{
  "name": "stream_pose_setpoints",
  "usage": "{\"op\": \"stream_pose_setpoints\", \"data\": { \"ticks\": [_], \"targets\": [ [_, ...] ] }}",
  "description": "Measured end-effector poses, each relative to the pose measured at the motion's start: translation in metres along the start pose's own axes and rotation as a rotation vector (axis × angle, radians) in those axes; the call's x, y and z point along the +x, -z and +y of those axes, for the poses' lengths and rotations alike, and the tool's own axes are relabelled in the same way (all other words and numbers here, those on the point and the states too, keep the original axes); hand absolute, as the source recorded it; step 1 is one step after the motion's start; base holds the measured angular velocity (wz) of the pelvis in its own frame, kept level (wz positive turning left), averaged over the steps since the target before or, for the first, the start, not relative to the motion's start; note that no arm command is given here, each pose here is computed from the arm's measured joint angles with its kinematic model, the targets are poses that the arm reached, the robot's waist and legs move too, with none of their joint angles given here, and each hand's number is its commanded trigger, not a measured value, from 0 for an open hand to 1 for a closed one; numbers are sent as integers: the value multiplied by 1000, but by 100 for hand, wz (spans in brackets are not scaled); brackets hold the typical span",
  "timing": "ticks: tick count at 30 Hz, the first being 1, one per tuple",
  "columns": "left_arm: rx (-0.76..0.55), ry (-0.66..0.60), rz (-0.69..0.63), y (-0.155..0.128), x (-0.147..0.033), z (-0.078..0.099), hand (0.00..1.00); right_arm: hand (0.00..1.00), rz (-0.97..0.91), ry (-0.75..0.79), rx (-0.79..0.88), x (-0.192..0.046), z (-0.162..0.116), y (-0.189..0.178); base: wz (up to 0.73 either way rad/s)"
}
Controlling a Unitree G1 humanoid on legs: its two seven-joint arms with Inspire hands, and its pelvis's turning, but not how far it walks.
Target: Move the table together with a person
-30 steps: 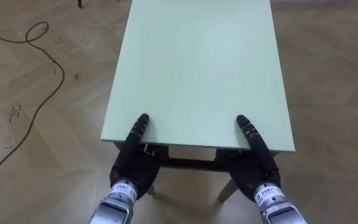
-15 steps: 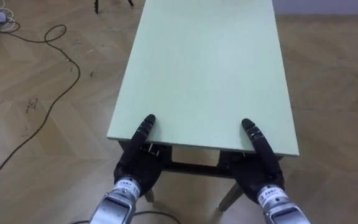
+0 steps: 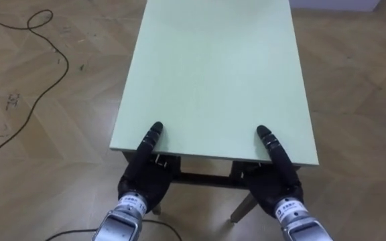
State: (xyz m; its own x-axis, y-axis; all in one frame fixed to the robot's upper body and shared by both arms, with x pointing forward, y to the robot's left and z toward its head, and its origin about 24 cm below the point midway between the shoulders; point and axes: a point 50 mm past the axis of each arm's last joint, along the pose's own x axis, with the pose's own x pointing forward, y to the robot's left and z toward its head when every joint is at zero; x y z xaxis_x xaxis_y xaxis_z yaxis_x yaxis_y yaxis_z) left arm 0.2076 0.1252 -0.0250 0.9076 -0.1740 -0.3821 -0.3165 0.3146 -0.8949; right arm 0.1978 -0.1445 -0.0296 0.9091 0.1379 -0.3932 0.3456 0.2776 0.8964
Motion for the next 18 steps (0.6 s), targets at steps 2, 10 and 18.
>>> {"op": "stream_pose_setpoints", "data": {
  "ticks": [2, 10, 18],
  "targets": [
    [1, 4, -7, -2, 0, -1, 100, 100, 1, -3, 10, 0, 1, 2, 12],
    [0, 4, -9, -1, -2, 1, 100, 100, 3, -8, 10, 0, 1, 4, 16],
    [-24, 9, -5, 5, -2, -1, 100, 100, -16, -22, -26, 0, 4, -2, 16]
  ]
}}
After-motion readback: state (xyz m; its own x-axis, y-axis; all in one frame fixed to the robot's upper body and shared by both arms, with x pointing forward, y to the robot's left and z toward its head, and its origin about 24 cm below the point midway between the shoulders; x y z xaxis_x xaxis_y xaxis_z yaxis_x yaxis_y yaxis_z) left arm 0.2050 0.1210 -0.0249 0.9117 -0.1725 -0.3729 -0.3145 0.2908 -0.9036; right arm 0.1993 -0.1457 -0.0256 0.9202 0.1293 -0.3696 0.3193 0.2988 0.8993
